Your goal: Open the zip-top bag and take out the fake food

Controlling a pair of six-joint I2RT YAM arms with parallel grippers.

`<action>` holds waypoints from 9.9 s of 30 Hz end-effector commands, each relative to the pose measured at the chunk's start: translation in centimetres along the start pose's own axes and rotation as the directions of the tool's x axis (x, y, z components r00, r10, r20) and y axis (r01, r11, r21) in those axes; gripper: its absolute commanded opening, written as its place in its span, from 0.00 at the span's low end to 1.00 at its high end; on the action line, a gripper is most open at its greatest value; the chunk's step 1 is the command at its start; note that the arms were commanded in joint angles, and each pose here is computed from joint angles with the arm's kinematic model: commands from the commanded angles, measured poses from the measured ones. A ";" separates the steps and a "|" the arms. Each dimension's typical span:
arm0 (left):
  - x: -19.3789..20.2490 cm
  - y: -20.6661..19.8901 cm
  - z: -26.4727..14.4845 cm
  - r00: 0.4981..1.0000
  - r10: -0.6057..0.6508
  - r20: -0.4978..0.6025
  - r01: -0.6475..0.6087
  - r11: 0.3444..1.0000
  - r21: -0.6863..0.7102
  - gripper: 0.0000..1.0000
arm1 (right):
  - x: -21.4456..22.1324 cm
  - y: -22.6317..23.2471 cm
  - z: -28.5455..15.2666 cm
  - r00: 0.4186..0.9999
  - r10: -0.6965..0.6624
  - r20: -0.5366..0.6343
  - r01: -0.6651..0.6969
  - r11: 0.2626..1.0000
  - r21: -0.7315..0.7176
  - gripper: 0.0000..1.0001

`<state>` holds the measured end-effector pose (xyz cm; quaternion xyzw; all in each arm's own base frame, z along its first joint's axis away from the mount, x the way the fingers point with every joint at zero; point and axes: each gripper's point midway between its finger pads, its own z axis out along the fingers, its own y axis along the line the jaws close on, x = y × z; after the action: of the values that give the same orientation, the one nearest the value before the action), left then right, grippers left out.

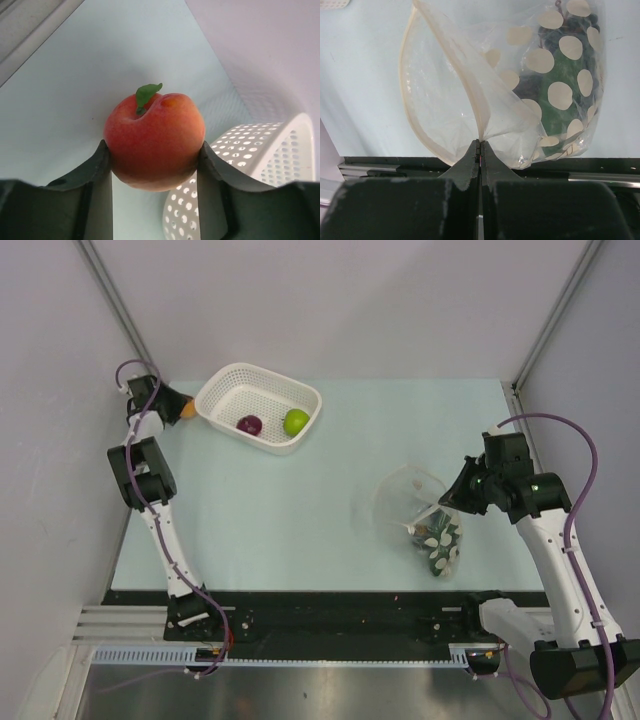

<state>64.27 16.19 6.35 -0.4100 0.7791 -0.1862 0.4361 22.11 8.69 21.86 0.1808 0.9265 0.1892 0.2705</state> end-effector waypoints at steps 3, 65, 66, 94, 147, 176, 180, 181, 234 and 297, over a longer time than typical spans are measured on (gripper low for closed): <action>-3.7 -4.5 -2.9 0.995 0.035 0.090 -0.045 0.993 0.111 0.21 | -0.8 0.3 -0.8 0.999 0.001 0.041 0.000 1.000 -0.011 0.00; 17.5 -18.0 -18.9 0.868 0.440 -0.232 -0.375 0.885 0.275 0.95 | -0.2 0.7 -3.1 0.990 -0.106 0.092 0.114 0.990 -0.088 0.00; 17.4 -18.3 -19.1 0.867 0.443 -0.228 -0.376 0.883 0.282 0.98 | -0.1 0.8 -3.1 0.990 -0.106 0.088 0.115 0.989 -0.094 0.00; 44.3 -26.9 -51.4 0.591 0.799 -0.112 -0.310 0.354 0.882 0.50 | 2.5 4.0 -2.9 0.989 -0.144 0.034 0.148 0.952 -0.267 0.00; 64.5 -22.9 -46.8 0.332 0.855 -0.398 -0.242 0.485 0.840 0.57 | 7.0 0.6 -5.2 0.997 -0.065 -0.052 0.051 0.970 -0.238 0.00; 64.5 -23.1 -46.4 0.307 0.890 -0.337 -0.299 0.426 0.854 0.08 | 5.7 0.0 -6.3 0.995 -0.099 0.016 0.100 0.978 -0.182 0.00; 63.2 -23.6 -47.3 0.308 0.902 -0.303 -0.308 0.395 0.865 0.00 | 5.0 0.1 -6.3 0.995 -0.091 0.037 0.096 0.979 -0.178 0.00; 62.6 -23.9 -47.8 0.312 0.904 -0.290 -0.304 0.385 0.872 0.00 | 4.9 0.0 -6.2 0.995 -0.087 0.040 0.092 0.981 -0.169 0.00; 28.4 -36.1 -44.2 0.958 0.269 -0.099 -0.080 0.581 0.810 0.00 | 3.6 -0.3 -3.8 0.997 -0.069 0.018 0.070 0.989 -0.128 0.00; 11.9 -18.0 -7.3 0.979 -0.174 -0.111 0.197 0.948 0.251 0.79 | 3.6 -3.8 -5.5 0.921 0.316 0.230 -0.315 0.948 -0.039 0.00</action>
<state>63.23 -4.03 12.48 -0.4507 0.7270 -0.3231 0.4049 14.92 6.04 22.08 0.3590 0.8471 0.2170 0.3263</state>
